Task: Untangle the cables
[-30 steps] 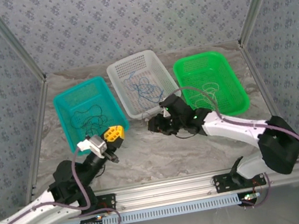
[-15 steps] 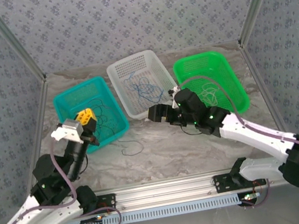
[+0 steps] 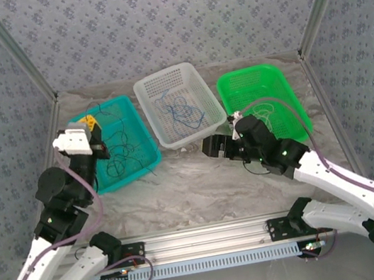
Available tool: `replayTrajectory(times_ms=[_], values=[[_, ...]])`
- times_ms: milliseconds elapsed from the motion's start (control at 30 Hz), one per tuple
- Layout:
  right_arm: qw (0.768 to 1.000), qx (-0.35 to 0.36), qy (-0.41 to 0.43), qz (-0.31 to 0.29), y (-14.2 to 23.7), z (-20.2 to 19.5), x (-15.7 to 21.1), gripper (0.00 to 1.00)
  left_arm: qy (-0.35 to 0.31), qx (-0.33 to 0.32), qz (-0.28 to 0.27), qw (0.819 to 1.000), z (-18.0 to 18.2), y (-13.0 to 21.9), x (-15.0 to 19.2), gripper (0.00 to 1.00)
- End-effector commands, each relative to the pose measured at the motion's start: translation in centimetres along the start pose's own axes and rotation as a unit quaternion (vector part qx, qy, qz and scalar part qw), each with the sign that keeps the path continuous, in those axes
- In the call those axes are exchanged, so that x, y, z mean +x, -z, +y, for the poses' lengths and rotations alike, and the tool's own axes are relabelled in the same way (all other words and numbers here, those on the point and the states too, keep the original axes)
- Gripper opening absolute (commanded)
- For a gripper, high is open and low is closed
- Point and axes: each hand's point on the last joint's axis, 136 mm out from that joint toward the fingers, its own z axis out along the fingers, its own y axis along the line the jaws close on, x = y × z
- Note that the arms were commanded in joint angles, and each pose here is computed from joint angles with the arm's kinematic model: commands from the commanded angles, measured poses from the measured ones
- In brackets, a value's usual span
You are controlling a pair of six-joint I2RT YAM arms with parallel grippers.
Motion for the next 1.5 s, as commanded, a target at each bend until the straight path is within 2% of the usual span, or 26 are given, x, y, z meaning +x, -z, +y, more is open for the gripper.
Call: replayTrajectory(times_ms=[0,200,367,467,667,733,800,867,933,967,1067,1133,1167,1200,1233,1267,1333,1467], values=[[1.000,0.025,0.008,-0.001,0.6,-1.5,0.4,0.91,0.027,0.008,-0.045,0.999,0.6,0.0,-3.6,0.00],[0.999,0.033,0.000,-0.001,0.8,-2.5,0.7,0.91,0.017,-0.029,-0.037,0.999,2.8,-1.5,-5.1,0.00],[0.999,0.035,-0.002,0.002,0.6,-2.8,0.9,0.91,0.040,-0.047,-0.015,0.998,4.1,-3.6,-3.1,0.00],[0.999,0.041,-0.004,0.007,0.6,-3.2,1.1,0.90,0.074,-0.048,0.028,0.996,4.9,-5.4,0.6,0.00],[0.998,0.064,0.022,-0.002,0.7,-4.3,1.0,0.90,0.131,-0.080,0.129,0.980,6.3,-7.0,11.4,0.00],[0.995,0.083,0.054,-0.012,0.8,-5.0,0.7,0.91,0.150,-0.102,0.186,0.966,7.1,-7.3,15.7,0.15],[0.990,0.109,0.088,-0.025,1.0,-6.0,0.1,0.92,0.161,-0.125,0.241,0.949,7.5,-7.3,19.2,0.42],[0.981,0.133,0.133,-0.041,1.5,-6.6,-0.7,0.93,0.166,-0.133,0.286,0.934,7.4,-7.3,21.6,0.63],[0.966,0.173,0.176,-0.072,2.6,-7.5,-2.2,0.94,0.175,-0.146,0.317,0.920,7.5,-7.0,23.1,0.96],[0.958,0.191,0.197,-0.088,3.3,-7.8,-2.9,0.95,0.178,-0.152,0.327,0.915,7.6,-6.9,23.5,0.99],[0.915,0.259,0.269,-0.151,5.5,-9.3,-5.7,0.98,0.171,-0.159,0.354,0.906,7.5,-6.6,24.4,0.99],[0.879,0.309,0.316,-0.177,6.2,-11.2,-7.2,1.00,0.151,-0.141,0.348,0.914,6.7,-6.6,24.7,0.99],[0.869,0.319,0.330,-0.183,6.2,-12.0,-7.6,1.00,0.139,-0.131,0.337,0.922,6.1,-6.7,24.7,0.99],[0.864,0.330,0.329,-0.189,6.0,-13.5,-8.2,1.00,0.126,-0.117,0.325,0.930,5.2,-6.7,25.0,1.00],[0.873,0.331,0.298,-0.198,6.0,-15.0,-8.7,1.00,0.117,-0.102,0.312,0.937,4.3,-6.8,25.2,1.00],[0.881,0.322,0.278,-0.207,6.0,-16.0,-9.2,1.00,0.108,-0.095,0.305,0.941,3.8,-6.8,25.5,0.99],[0.880,0.334,0.234,-0.243,6.6,-18.7,-10.3,1.00,0.076,-0.084,0.303,0.946,2.9,-6.8,26.5,0.99],[0.870,0.323,0.255,-0.271,5.9,-21.2,-10.5,1.00,0.012,-0.063,0.291,0.955,2.1,-6.7,28.2,0.99]])
